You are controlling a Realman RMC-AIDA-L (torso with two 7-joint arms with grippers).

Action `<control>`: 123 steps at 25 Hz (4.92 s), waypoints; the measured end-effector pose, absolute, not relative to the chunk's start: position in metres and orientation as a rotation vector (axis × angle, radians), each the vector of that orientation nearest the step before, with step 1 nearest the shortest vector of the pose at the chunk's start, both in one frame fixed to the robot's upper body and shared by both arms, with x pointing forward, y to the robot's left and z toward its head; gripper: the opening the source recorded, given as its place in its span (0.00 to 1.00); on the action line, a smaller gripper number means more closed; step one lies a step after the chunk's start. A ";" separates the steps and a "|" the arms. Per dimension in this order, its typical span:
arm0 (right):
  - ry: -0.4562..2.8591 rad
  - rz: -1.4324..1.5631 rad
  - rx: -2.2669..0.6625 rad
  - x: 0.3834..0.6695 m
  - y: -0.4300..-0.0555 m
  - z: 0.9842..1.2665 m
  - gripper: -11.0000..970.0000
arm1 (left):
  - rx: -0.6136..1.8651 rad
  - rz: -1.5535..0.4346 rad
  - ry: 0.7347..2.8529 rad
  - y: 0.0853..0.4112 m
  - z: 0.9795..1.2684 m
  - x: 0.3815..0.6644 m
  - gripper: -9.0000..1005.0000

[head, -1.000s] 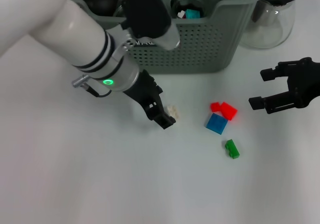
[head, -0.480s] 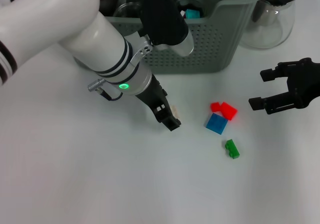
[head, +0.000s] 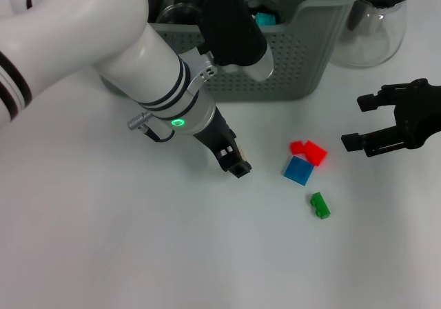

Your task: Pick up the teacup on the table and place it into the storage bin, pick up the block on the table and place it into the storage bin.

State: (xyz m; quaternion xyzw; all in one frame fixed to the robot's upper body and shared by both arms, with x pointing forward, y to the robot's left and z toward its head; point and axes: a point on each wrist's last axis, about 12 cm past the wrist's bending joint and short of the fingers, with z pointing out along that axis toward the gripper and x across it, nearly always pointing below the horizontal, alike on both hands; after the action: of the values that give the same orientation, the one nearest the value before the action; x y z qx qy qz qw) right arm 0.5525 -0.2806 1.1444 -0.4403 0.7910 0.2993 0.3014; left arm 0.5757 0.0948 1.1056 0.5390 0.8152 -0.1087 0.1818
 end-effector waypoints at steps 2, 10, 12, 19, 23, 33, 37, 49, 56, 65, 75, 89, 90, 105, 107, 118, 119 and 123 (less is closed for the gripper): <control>2.098 0.795 -1.168 0.553 -0.280 1.144 0.98 | 1.527 -0.301 2.294 0.094 1.104 0.575 0.75; 2.097 0.794 -1.167 0.553 -0.280 1.144 0.98 | 1.571 -0.270 2.274 0.089 1.095 0.570 0.59; 2.097 0.794 -1.166 0.553 -0.280 1.144 0.98 | 1.579 -0.267 2.267 0.088 1.095 0.570 0.57; 2.100 0.786 -1.157 0.553 -0.280 1.143 0.98 | 1.580 -0.266 2.263 0.086 1.097 0.570 0.57; 2.099 0.785 -1.157 0.553 -0.281 1.143 0.98 | 1.558 -0.270 2.276 0.085 1.099 0.571 0.52; 2.107 0.778 -1.161 0.554 -0.283 1.145 0.98 | 1.521 -0.352 2.234 0.089 1.116 0.558 0.41; 2.141 0.764 -1.150 0.554 -0.287 1.144 0.98 | 1.438 -0.554 2.186 0.098 1.149 0.544 0.41; 2.227 0.768 -1.106 0.550 -0.298 1.128 0.98 | 1.023 -0.874 1.825 0.138 1.250 0.580 0.41; 2.228 0.802 -1.073 0.551 -0.295 1.128 0.98 | 0.895 -0.672 1.874 0.128 1.250 0.636 0.41; 2.218 0.814 -1.072 0.554 -0.290 1.131 0.98 | 0.767 -0.500 2.023 0.120 1.212 0.690 0.41; 2.198 0.813 -1.108 0.561 -0.282 1.136 0.98 | 0.732 -0.474 2.072 0.116 1.188 0.691 0.41; 2.194 0.812 -1.120 0.562 -0.281 1.136 0.98 | 0.736 -0.573 1.941 0.142 1.217 0.672 0.78; 2.194 0.812 -1.121 0.562 -0.281 1.136 0.98 | 0.743 -0.591 1.911 0.146 1.224 0.667 0.82; 2.204 0.829 -1.081 0.564 -0.281 1.130 0.98 | 1.278 -1.143 1.702 0.178 1.219 0.548 0.93; 2.204 0.836 -1.071 0.564 -0.280 1.129 0.98 | 1.308 -1.178 1.754 0.177 1.206 0.547 0.93; 2.210 0.839 -1.025 0.565 -0.282 1.127 0.98 | 1.623 -1.050 1.994 0.128 1.169 0.539 0.93; 2.209 0.839 -1.024 0.566 -0.282 1.127 0.98 | 1.640 -1.031 2.009 0.123 1.168 0.539 0.93; 2.204 0.839 -1.016 0.567 -0.282 1.129 0.98 | 1.639 -0.929 2.088 0.104 1.161 0.542 0.93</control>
State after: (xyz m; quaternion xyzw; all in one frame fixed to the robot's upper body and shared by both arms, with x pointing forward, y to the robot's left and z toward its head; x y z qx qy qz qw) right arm 0.5672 -0.2818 1.1285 -0.3794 0.8232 0.3135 0.2831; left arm 0.5415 0.1037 1.1608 0.5749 0.7324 -0.3259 0.1637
